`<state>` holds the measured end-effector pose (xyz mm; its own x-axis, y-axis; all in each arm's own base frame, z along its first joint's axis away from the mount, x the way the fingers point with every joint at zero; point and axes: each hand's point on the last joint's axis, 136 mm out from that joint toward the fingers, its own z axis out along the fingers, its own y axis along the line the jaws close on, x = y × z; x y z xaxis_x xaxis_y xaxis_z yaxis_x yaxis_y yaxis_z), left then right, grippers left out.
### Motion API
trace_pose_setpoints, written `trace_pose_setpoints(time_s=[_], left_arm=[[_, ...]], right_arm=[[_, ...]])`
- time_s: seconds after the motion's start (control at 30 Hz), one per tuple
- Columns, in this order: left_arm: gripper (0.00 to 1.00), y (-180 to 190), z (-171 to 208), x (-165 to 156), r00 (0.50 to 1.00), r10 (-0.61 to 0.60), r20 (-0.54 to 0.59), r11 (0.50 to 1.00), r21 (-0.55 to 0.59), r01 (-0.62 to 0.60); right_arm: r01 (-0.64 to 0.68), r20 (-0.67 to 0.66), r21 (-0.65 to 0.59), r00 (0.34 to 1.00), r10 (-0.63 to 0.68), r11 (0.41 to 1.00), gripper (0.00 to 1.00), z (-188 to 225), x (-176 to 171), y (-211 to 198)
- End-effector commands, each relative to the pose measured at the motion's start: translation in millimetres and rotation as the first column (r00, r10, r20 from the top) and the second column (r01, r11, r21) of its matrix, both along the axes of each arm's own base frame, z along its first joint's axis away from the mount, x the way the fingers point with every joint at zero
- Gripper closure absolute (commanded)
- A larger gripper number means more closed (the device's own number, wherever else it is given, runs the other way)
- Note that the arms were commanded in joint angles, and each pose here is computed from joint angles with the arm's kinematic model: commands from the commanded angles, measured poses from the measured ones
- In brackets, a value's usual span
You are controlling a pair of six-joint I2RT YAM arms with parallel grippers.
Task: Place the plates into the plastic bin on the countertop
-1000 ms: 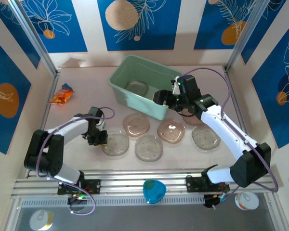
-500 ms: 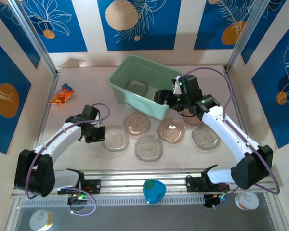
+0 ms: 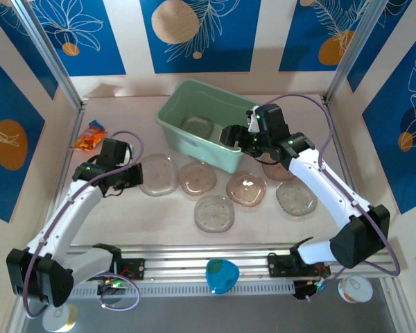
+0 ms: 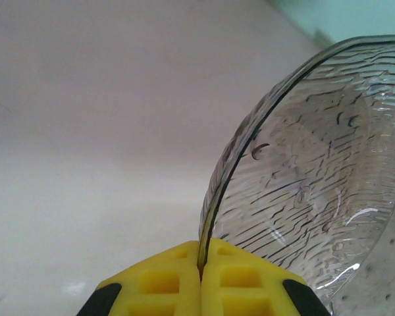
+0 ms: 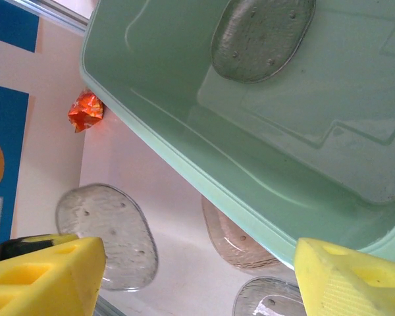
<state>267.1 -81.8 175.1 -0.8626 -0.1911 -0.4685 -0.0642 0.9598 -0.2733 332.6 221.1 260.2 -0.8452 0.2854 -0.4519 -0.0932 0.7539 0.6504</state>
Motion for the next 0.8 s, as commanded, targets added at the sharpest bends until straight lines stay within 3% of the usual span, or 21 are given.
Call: trace_pose_setpoints(time_s=[0.0,0.5,0.67,0.77], left_arm=[[1.00,14,27,1,0.997,0.033,0.065,0.999,0.036,-0.036],[1.00,50,133,27,0.937,0.147,0.318,0.980,0.084,-0.183],[1.00,44,162,46,0.899,0.180,0.399,0.980,0.009,-0.200],[1.00,26,177,62,0.874,0.186,0.449,0.982,-0.108,-0.154]], right_arm=[[-0.014,0.017,0.047,1.000,0.014,0.999,0.24,21,-1,8],[-0.019,0.016,0.100,1.000,0.018,0.995,0.24,49,-3,14],[-0.022,0.009,0.134,1.000,0.021,0.991,0.24,58,-3,18],[-0.053,0.039,0.131,0.998,0.049,0.990,0.24,67,-4,25]])
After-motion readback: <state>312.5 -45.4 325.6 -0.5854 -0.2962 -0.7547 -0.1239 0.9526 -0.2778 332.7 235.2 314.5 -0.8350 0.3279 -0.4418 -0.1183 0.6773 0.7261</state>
